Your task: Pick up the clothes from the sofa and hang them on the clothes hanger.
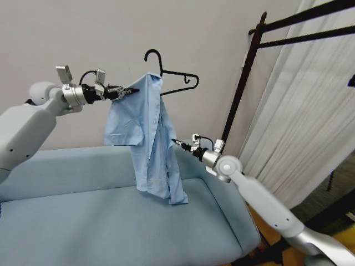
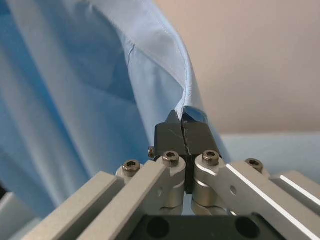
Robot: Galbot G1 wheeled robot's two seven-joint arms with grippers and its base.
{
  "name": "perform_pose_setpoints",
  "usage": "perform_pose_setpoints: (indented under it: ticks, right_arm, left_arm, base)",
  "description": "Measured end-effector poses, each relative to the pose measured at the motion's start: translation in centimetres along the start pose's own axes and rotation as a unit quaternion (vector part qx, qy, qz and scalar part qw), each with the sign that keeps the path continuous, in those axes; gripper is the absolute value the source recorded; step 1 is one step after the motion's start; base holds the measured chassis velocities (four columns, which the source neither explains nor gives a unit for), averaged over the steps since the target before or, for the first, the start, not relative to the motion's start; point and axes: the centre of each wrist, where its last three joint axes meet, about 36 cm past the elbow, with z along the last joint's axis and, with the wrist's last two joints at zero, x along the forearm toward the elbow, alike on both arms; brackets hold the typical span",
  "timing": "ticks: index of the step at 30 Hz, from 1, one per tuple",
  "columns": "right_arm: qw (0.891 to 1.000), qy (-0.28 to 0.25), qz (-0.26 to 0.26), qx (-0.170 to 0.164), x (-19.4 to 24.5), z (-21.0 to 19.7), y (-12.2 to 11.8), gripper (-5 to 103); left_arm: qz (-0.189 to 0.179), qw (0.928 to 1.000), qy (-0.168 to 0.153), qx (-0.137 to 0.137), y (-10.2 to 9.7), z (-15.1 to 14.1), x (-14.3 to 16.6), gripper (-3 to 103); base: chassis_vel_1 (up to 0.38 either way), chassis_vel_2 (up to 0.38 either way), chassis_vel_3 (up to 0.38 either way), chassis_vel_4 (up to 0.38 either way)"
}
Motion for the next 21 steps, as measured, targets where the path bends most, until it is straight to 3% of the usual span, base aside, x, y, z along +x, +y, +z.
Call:
perform_pose_setpoints:
  ticks: [2,4,9,21]
  right_arm:
    - [0.999,-0.015,0.015,0.038,0.2,-1.3,-0.3,0]
    - [0.999,-0.020,0.018,0.048,0.2,-1.7,-0.3,0]
    - [0.992,-0.056,0.041,0.110,0.5,-5.2,-0.6,0]
    - [0.979,-0.090,0.065,0.169,0.0,-10.2,-0.9,0]
  left_arm:
    - [-0.001,1.0000,-0.005,0.001,-0.1,0.2,0.3,3]
    - [-0.001,1.0000,-0.007,0.001,-0.2,0.2,0.3,3]
    - [-0.002,1.0000,-0.008,0.001,-0.6,0.5,0.9,3]
    - [-0.002,1.0000,0.000,-0.006,-1.4,0.7,2.3,3]
  base:
    - [0.000,0.000,0.000,0.000]
    - [0.000,0.000,0.000,0.000]
    - [0.000,0.000,0.000,0.000]
    - [0.000,0.000,0.000,0.000]
